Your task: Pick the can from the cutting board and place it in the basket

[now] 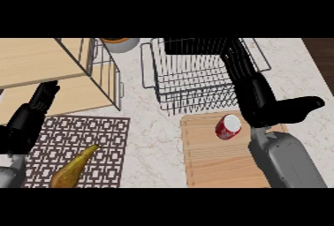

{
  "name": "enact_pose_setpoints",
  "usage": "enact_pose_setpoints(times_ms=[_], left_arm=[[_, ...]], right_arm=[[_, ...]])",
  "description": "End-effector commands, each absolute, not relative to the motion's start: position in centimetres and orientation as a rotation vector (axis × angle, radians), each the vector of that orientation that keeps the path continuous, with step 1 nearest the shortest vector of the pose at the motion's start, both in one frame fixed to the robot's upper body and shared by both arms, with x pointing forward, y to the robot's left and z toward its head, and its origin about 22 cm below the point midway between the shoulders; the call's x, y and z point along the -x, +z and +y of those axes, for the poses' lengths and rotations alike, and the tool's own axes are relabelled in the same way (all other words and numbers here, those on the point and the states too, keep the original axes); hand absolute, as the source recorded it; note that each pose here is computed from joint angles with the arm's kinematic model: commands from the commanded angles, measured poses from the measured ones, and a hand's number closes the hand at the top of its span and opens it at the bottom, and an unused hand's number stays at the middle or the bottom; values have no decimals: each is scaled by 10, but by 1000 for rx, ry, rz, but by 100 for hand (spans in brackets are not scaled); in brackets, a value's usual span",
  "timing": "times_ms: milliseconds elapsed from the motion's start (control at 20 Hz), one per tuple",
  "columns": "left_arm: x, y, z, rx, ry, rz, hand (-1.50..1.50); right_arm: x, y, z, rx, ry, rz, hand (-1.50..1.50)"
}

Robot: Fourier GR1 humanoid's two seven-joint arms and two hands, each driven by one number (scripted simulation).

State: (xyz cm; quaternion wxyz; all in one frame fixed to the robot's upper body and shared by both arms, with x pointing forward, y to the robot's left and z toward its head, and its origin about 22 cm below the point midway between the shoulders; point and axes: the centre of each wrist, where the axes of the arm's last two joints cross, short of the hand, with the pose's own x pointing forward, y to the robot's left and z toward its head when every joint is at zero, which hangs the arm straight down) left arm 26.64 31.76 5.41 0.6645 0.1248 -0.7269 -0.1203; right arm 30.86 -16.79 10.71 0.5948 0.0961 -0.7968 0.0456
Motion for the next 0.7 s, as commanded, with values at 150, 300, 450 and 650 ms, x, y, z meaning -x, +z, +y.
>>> enact_pose_setpoints(times_ms=[150, 300, 450, 650], left_arm=[[-228, -21, 312, -199, -119, -1264, 0], [-214, -44, 297, -127, -109, -1099, 0], [-211, -47, 292, -141, -64, -1034, 0], [-209, -60, 293, -162, -21, -1020, 0]], right_arm=[[-329, 123, -168, -538, 272, -1867, 150], [-317, 138, -137, -704, 763, -1876, 150], [-295, 84, -105, -859, 763, -1786, 150], [-269, 81, -77, -556, 846, -1880, -150]])
